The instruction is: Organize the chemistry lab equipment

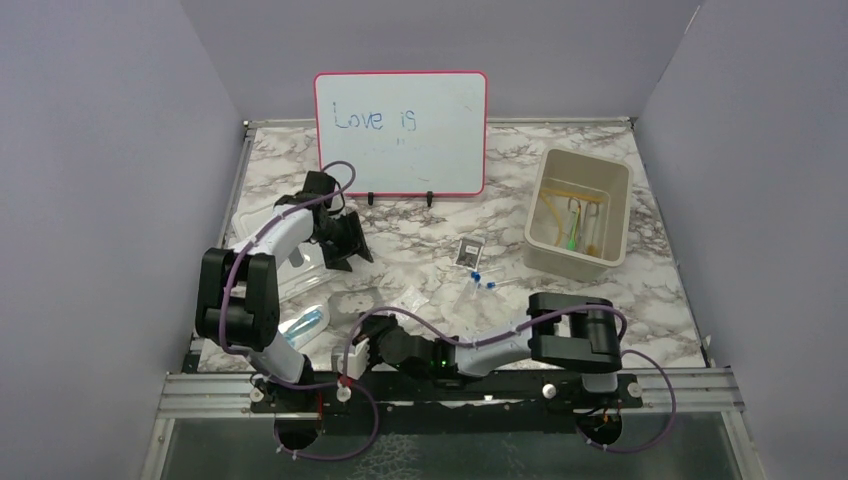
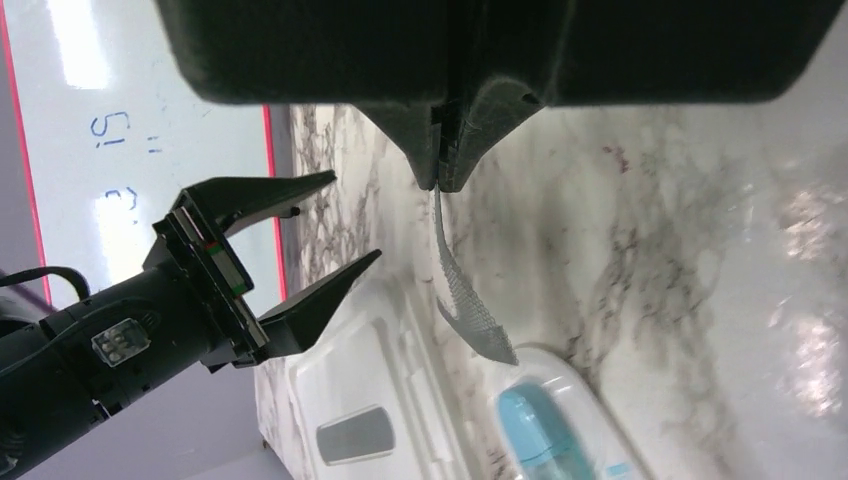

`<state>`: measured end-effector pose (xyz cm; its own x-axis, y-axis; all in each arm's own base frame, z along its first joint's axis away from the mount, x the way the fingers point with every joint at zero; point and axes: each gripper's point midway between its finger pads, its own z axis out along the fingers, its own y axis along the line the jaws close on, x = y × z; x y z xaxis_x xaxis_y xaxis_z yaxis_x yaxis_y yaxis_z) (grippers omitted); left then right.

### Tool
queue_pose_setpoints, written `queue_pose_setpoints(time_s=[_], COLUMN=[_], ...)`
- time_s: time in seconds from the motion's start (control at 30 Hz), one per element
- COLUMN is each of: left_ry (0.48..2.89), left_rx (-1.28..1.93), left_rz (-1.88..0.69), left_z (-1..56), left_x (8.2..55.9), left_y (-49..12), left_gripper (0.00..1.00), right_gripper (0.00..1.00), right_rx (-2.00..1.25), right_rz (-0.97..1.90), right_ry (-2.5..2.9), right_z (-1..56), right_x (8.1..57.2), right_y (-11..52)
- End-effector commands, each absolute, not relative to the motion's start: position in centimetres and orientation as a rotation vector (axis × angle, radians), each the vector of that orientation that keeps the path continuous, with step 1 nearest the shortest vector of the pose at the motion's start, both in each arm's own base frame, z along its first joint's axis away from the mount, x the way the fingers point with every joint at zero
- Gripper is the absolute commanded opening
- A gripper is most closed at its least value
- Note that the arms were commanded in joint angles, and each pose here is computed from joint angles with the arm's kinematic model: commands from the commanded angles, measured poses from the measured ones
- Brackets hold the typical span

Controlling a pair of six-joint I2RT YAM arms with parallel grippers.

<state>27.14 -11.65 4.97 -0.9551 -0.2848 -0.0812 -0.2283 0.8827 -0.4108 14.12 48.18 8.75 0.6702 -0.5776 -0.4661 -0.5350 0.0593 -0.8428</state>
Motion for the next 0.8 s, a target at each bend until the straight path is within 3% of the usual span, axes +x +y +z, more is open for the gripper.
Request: queue_pose_setpoints(time_s=[0.0,0.2,0.77], left_ry=[2.809,2.681,2.437], left_rx=[-0.348,-0.321,-0.296], left_rz=[-0.616,-0.579,-0.455], left_z=[9.1,14.4,23.9], left_x=[31.1,35.9,44.4], left_y=[-12.1,-12.0,-10.8], left_gripper=[0.62,0.7,0.7], right_gripper=[0.01,0.0,0.01], right_rx=[-1.495,-1.452,-1.264], right_rz=[0.121,0.324,0.74], right_ry=[1.07,1.247,1.554], right_z=[13.9,17.1,21.2], right_x=[15.7,17.9,25.7], right_y=[48.8,48.2,43.0])
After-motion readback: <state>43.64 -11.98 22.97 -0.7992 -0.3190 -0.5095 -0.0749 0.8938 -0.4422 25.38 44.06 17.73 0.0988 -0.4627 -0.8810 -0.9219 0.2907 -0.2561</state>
